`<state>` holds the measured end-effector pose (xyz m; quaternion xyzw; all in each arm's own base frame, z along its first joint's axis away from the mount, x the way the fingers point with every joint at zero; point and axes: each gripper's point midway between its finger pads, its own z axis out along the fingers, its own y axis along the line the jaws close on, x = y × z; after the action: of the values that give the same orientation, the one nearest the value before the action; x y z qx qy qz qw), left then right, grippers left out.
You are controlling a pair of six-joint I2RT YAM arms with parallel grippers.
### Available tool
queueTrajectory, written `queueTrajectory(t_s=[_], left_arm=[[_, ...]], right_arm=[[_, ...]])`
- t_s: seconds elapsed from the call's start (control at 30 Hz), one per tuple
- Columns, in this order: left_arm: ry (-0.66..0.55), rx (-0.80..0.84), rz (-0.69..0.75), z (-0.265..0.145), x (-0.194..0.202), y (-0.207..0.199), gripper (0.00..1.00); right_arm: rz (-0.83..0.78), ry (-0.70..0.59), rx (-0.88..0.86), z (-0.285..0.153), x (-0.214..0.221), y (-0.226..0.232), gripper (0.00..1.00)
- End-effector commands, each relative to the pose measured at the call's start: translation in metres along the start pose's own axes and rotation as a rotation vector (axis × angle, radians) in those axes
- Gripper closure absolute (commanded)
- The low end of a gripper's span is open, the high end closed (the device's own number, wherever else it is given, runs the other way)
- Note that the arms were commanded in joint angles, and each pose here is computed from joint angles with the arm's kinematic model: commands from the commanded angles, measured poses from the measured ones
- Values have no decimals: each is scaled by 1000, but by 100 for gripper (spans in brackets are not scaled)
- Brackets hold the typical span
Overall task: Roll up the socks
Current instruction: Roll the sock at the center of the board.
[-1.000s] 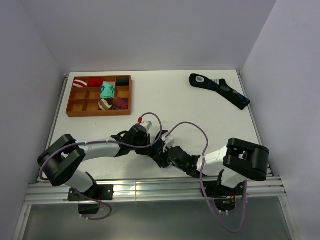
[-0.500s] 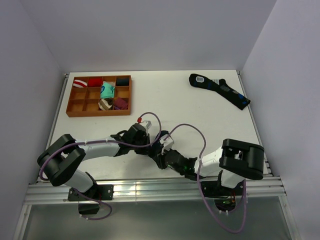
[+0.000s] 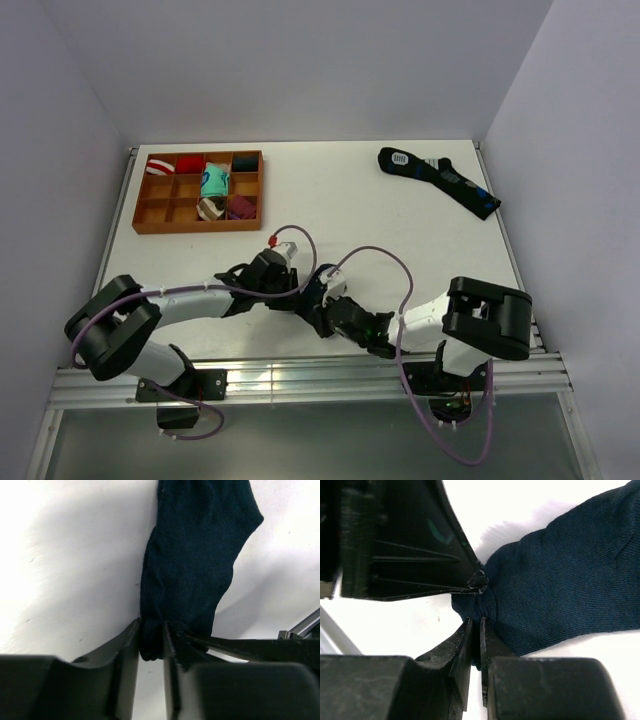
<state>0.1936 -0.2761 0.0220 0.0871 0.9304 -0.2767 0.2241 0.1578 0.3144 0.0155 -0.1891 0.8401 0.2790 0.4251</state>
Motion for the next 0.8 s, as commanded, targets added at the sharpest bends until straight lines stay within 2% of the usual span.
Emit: queueTrajectory(t_s=[0.0, 0.2, 0.47, 0.77], left_arm=[[-97, 1, -15, -11, -16, -2, 67], [-235, 18, -26, -27, -36, -3, 58], [-323, 27, -45, -31, -31, 8, 58], [-410, 119, 13, -33, -28, -16, 55]], right_arm=[[18, 165, -2, -8, 32, -7, 85], [129, 257, -17, -8, 36, -16, 86], [267, 365, -46, -11, 31, -21, 87], [438, 475, -40, -22, 34, -42, 87]])
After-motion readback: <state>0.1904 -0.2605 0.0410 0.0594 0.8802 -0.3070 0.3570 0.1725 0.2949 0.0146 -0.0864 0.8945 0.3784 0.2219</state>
